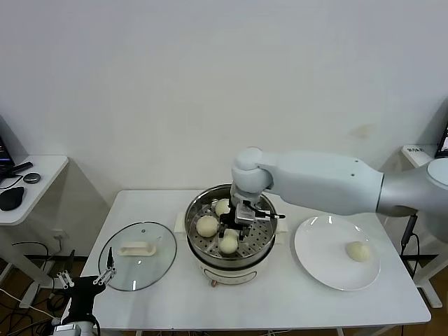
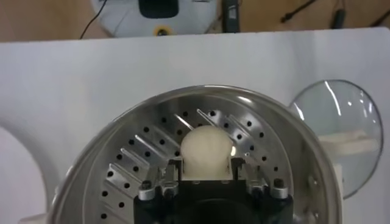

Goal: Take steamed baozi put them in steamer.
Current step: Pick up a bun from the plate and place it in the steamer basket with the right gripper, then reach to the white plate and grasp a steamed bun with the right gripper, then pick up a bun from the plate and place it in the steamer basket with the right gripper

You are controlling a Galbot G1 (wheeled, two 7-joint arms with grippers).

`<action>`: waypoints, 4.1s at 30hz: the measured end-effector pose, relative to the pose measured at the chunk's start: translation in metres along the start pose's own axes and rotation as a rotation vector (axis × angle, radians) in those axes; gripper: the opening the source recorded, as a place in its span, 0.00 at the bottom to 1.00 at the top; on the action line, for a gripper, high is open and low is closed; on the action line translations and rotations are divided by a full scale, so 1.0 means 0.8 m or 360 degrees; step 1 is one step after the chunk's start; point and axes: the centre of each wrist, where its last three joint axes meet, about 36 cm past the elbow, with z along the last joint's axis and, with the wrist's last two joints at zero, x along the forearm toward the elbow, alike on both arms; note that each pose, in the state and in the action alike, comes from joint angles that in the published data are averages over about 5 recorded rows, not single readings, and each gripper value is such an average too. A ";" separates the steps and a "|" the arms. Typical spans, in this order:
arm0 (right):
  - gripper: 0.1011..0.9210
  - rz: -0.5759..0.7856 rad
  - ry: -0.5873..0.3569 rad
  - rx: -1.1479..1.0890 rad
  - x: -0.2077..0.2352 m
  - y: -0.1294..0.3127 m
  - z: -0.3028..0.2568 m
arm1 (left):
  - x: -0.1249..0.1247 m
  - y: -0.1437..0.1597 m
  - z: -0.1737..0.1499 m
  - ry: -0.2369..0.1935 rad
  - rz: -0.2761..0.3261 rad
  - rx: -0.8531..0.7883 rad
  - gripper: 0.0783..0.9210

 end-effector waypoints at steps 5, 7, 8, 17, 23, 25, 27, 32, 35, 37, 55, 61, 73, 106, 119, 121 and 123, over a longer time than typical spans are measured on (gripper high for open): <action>0.60 -0.0007 0.0006 0.0040 -0.007 0.003 0.002 | 0.000 0.002 0.001 0.0000 -0.0010 0.0000 0.88; 0.68 -0.0006 0.0010 0.0049 -0.007 0.004 0.002 | 0.000 0.002 0.001 -0.0001 -0.0011 0.0001 0.88; 0.71 -0.0004 0.0013 0.0052 -0.005 0.004 0.003 | 0.000 0.002 0.001 -0.0001 -0.0011 0.0001 0.88; 0.88 0.0076 0.0082 -0.0041 0.038 0.017 0.006 | -0.004 0.004 -0.001 -0.0017 -0.0002 -0.0008 0.88; 0.88 0.0180 0.0127 -0.0390 0.078 0.062 0.005 | -0.008 0.005 -0.004 -0.0036 0.0015 -0.0018 0.88; 0.88 0.0218 0.0136 -0.0559 0.091 0.086 0.003 | -0.010 0.004 -0.005 -0.0042 0.0024 -0.0020 0.88; 0.88 0.0249 0.0148 -0.0739 0.103 0.114 0.000 | -0.011 0.003 -0.006 -0.0047 0.0034 -0.0021 0.88; 0.88 0.0288 0.0197 -0.1178 0.122 0.195 -0.008 | -0.013 -0.003 -0.006 -0.0051 0.0058 -0.0019 0.88; 0.88 0.0289 0.0228 -0.1412 0.121 0.247 -0.013 | -0.014 -0.006 -0.005 -0.0048 0.0070 -0.0016 0.88; 0.88 0.0280 0.0252 -0.1549 0.117 0.281 -0.017 | -0.014 -0.007 -0.004 -0.0044 0.0078 -0.0014 0.88; 0.88 0.0098 0.0434 -0.2250 0.021 0.489 -0.017 | -0.007 -0.008 0.006 0.0001 0.0090 -0.0027 0.88; 0.88 0.0046 0.0475 -0.2301 -0.006 0.524 -0.005 | -0.006 -0.009 0.007 0.0007 0.0087 -0.0036 0.88; 0.88 0.0003 0.0536 -0.2364 -0.055 0.555 0.020 | -0.005 -0.011 0.009 0.0011 0.0080 -0.0043 0.88; 0.56 0.0076 0.0475 -0.2388 0.007 0.514 0.028 | -0.011 -0.014 0.002 -0.0022 0.0102 -0.0037 0.88; 0.58 0.0445 0.0253 -0.2148 0.142 0.312 0.029 | -0.015 -0.017 -0.004 -0.0039 0.0132 -0.0029 0.88; 0.58 0.0471 0.0209 -0.2115 0.150 0.275 0.025 | -0.016 -0.018 -0.006 -0.0043 0.0129 -0.0022 0.88; 0.58 0.0485 0.0169 -0.2094 0.153 0.240 0.022 | -0.016 -0.018 -0.007 -0.0045 0.0125 -0.0016 0.88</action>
